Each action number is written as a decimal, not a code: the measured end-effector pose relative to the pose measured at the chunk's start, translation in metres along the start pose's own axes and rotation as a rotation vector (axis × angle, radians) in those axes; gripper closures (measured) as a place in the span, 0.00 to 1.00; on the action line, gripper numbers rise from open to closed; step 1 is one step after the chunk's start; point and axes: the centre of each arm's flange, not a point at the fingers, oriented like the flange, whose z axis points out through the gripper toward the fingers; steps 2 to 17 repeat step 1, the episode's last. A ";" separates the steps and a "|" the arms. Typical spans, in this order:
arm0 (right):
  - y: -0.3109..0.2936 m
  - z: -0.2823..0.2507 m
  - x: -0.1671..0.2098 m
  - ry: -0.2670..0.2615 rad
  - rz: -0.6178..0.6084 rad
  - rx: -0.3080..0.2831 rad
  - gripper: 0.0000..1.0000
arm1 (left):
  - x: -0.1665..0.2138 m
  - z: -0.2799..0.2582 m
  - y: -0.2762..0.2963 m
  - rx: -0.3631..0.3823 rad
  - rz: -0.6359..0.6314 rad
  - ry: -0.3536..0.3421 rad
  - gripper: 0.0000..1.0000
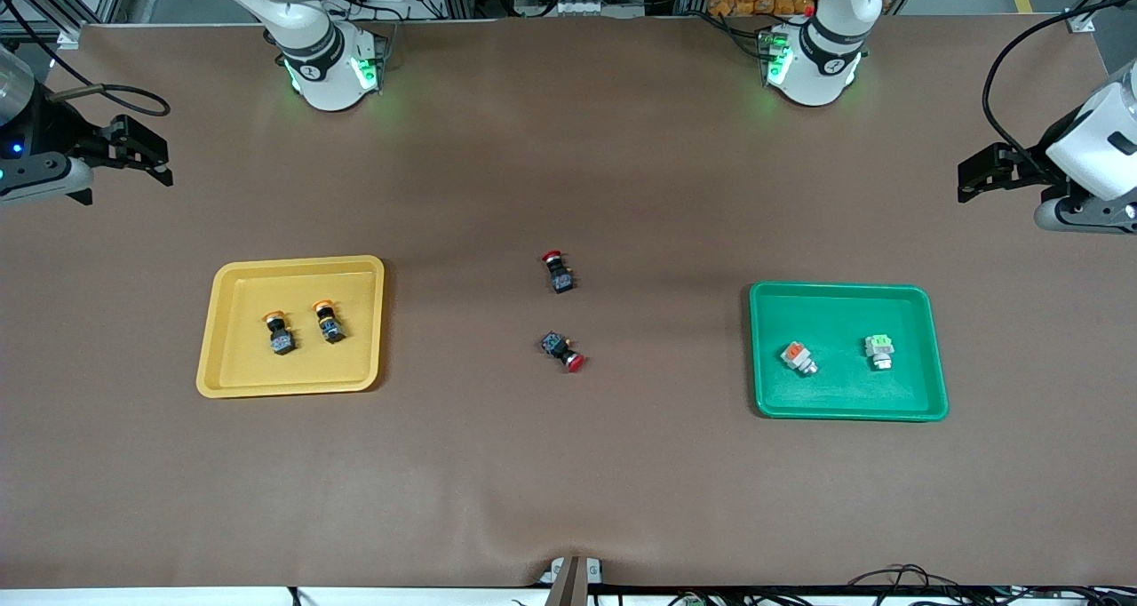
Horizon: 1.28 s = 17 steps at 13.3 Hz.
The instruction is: Place green and yellow buttons in trays
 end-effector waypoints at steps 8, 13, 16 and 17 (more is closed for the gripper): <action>0.000 0.001 -0.001 -0.007 0.001 0.002 0.00 | 0.000 0.000 0.000 0.000 0.000 0.000 0.00; 0.000 0.001 -0.001 -0.007 0.001 0.002 0.00 | 0.000 0.000 0.000 0.000 0.000 0.000 0.00; 0.000 0.001 -0.001 -0.007 0.001 0.002 0.00 | 0.000 0.000 0.000 0.000 0.000 0.000 0.00; 0.000 0.001 -0.001 -0.007 0.001 0.002 0.00 | 0.000 0.000 0.000 0.000 0.000 0.000 0.00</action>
